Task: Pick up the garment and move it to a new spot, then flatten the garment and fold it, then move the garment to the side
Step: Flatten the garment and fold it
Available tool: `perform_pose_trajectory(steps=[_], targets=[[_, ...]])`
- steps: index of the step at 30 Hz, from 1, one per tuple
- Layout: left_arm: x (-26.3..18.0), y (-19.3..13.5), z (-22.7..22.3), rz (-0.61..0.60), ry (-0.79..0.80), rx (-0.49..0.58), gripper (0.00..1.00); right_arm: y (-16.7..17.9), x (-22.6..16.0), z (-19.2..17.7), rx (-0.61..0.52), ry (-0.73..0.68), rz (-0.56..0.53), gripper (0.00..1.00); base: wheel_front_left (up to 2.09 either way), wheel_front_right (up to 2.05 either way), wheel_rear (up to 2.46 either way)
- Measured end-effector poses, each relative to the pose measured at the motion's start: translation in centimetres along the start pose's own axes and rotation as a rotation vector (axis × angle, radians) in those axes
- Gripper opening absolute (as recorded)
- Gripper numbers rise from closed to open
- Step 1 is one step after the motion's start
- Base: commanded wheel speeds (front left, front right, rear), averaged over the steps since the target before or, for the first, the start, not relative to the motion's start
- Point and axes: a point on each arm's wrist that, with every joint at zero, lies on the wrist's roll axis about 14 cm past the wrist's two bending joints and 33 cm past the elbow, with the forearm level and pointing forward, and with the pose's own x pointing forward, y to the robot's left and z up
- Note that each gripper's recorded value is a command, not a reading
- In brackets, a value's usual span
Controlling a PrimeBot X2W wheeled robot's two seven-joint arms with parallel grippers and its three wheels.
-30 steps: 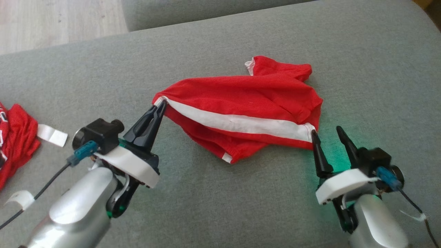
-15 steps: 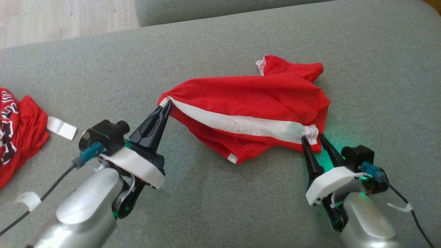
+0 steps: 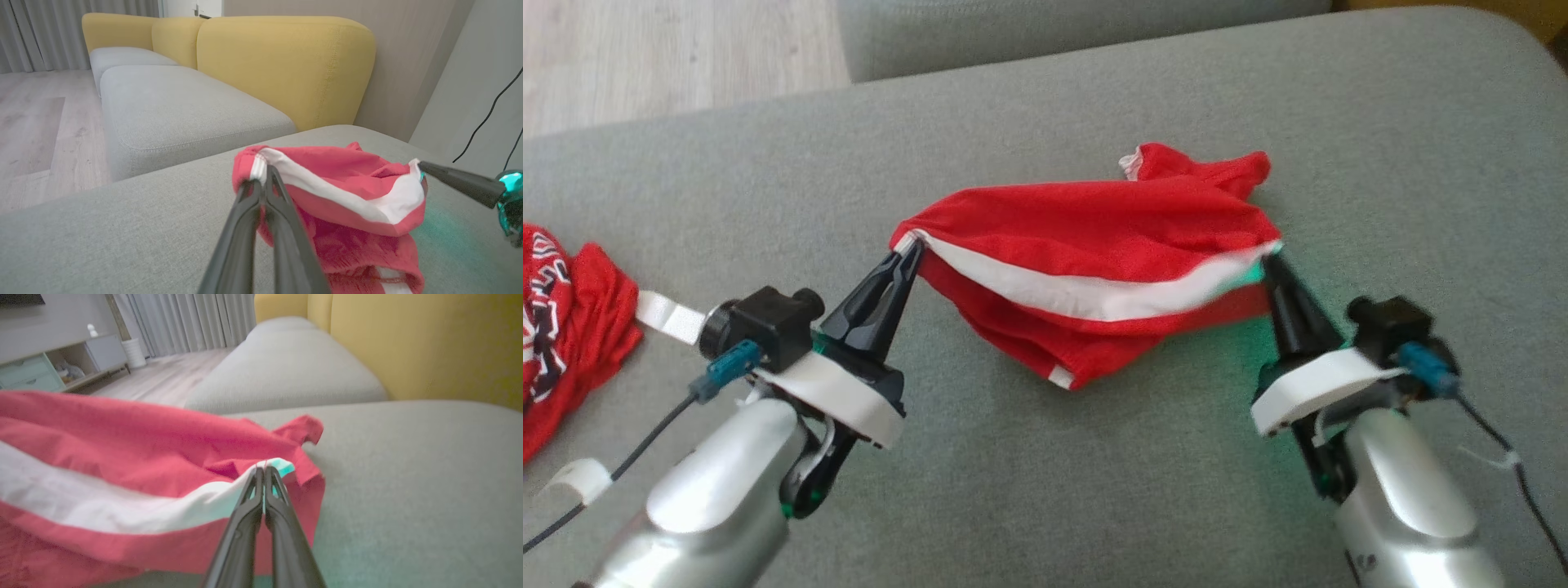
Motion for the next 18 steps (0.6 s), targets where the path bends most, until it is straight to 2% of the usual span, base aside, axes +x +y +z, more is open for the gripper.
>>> perform_pose_trajectory(steps=[8,9,18], targets=[[-0.5,-0.8,3.0,-0.043,-0.051,0.114,0.00,-2.2,-2.2,9.6,-0.037,-0.311,-0.075,0.00,0.00,0.00,0.00],[-0.5,-1.6,4.3,-0.077,-0.068,0.137,0.00,-2.8,-3.1,12.7,-0.063,-0.403,-0.096,0.00,0.00,0.00,0.00],[0.7,-3.7,15.3,-0.188,-0.251,0.351,0.00,-4.7,-5.9,24.9,-0.197,-0.751,-0.153,0.00,0.00,0.00,0.00]])
